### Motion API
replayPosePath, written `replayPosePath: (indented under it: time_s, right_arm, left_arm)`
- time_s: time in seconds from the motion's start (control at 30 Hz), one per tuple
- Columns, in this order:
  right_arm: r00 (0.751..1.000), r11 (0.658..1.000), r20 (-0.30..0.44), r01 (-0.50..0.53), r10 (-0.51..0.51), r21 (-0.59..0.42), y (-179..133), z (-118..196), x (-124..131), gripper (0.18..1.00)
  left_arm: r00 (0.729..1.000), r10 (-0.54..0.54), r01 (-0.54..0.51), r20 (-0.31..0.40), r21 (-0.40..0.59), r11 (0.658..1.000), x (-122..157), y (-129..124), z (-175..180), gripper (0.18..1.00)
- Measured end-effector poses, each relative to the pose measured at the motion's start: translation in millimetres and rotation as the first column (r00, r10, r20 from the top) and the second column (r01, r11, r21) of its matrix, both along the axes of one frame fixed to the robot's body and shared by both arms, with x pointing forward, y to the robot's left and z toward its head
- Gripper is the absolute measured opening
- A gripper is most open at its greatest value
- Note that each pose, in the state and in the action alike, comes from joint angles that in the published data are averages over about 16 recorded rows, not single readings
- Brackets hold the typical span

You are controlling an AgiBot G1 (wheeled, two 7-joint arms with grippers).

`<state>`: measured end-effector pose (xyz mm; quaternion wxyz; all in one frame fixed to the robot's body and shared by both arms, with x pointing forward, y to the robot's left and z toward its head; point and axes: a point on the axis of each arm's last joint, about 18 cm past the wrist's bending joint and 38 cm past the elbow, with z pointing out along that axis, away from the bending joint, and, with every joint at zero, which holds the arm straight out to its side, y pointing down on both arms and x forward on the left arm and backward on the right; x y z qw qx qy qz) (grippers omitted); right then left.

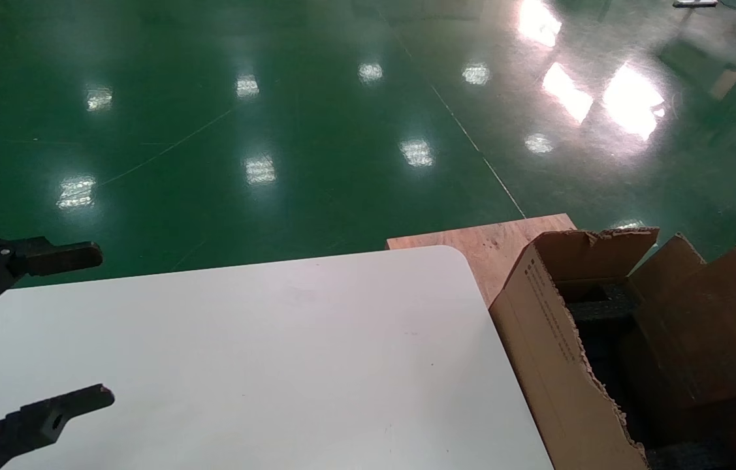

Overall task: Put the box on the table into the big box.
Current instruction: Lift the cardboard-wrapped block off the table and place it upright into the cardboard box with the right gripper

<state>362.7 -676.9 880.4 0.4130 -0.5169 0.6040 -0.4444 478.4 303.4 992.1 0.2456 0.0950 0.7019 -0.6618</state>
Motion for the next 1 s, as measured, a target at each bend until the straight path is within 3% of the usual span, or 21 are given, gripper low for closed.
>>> replayPosePath:
  time_s: [1.0]
  right_arm:
    - [0.997,0.999,-0.076,-0.024,0.026,0.029,-2,-45,21,0.444]
  left_arm:
    - [1.000,0.000,0.000,0.000,0.000,1.000,0,0,0,1.001]
